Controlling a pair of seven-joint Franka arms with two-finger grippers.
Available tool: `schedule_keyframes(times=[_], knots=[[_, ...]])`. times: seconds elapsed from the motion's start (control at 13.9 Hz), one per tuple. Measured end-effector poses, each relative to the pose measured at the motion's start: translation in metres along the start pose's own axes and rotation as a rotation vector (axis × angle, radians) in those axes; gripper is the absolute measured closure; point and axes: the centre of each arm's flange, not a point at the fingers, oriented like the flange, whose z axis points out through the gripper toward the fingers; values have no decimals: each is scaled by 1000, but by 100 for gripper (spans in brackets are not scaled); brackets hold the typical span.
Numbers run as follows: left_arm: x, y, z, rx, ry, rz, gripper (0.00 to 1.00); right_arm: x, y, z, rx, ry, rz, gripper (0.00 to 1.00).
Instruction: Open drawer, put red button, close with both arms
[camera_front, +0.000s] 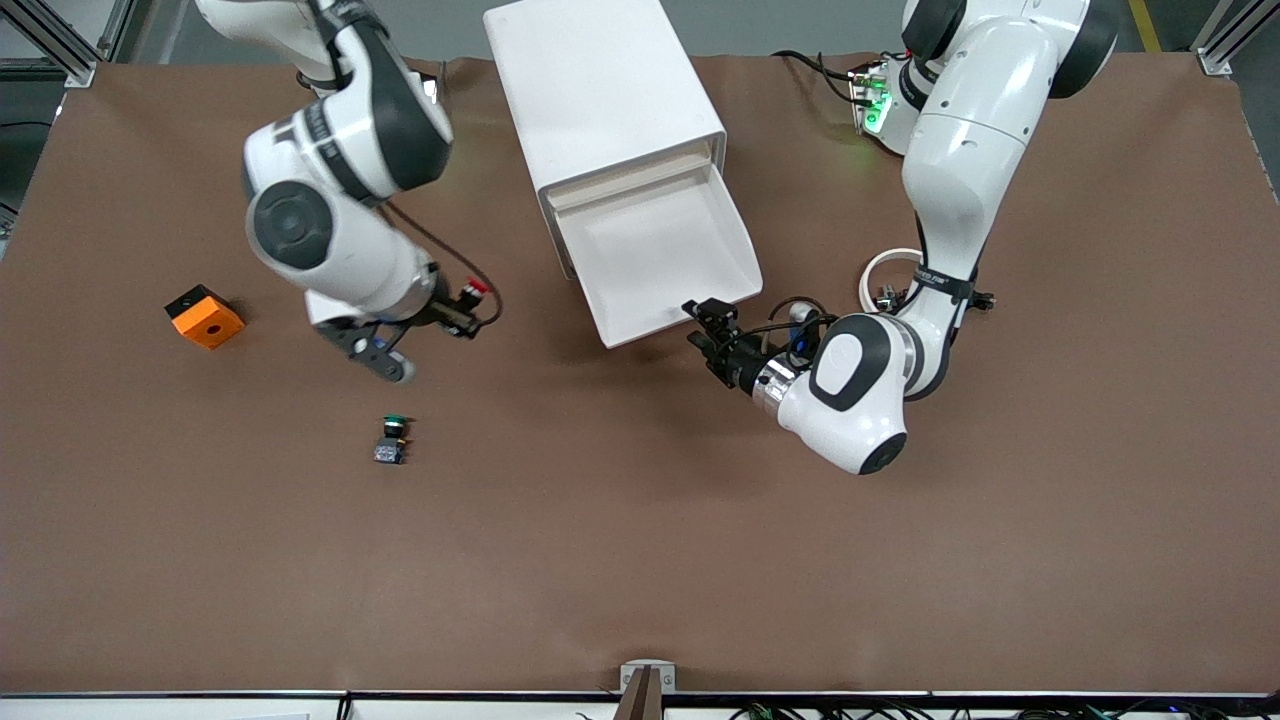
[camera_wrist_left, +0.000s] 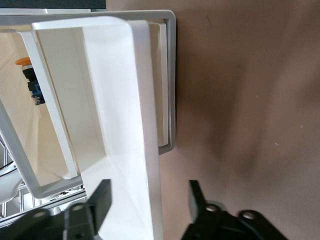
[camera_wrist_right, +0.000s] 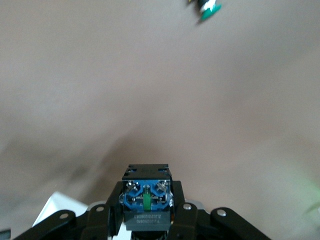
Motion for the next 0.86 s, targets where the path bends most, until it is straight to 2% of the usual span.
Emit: schedule_keyframes(times=[0.14, 0.22, 0.5, 0.72, 0.86], knots=[[-1, -2, -18, -42, 6, 44, 4, -44, -20, 6, 3, 12, 33, 59], [-1, -3, -28, -80, 31, 84, 0, -65, -29, 9, 13, 20, 52, 59], [5, -25, -84, -234, 127, 342, 0, -146, -61, 22, 77, 45, 122, 59], [25, -47, -145, -354, 194, 462, 0, -197, -79, 44, 115, 50, 166, 59], [34, -66, -172, -423, 271, 553, 0, -223, -90, 67, 120, 51, 192, 59]])
